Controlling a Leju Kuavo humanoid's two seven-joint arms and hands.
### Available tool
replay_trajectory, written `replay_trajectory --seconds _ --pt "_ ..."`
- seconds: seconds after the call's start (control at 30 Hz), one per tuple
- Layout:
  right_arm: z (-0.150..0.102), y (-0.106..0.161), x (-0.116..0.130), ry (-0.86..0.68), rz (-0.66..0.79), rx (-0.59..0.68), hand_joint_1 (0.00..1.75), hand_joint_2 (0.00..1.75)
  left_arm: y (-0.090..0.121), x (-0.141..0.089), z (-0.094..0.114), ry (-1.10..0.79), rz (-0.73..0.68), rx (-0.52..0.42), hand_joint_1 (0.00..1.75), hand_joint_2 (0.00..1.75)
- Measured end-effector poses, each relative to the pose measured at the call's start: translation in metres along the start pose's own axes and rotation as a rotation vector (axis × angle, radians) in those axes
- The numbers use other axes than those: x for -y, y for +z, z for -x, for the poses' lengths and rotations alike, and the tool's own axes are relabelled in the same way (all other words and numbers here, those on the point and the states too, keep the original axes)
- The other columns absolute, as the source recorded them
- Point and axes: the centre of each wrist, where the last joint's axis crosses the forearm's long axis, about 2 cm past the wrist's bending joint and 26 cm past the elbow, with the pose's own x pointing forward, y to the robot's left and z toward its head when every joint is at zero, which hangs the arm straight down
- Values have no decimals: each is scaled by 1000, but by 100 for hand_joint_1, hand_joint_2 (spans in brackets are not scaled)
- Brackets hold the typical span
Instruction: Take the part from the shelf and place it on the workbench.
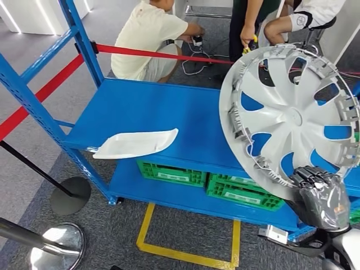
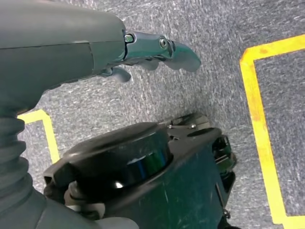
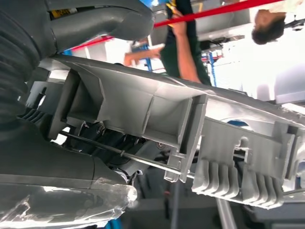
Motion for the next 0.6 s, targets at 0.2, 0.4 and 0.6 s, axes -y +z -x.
replay_trajectory --seconds 0.2,0.4,0.6 --pt "0 0 0 -3 -3 -2 175 175 -1 -1 -1 1 -2 1 0 175" --pt "0 1 0 -37 -56 -27 175 175 -1 -1 -2 -5 -1 -9 0 175" --pt "1 1 1 -54 -88 -37 175 175 -2 -3 -2 -12 -1 -17 0 175"
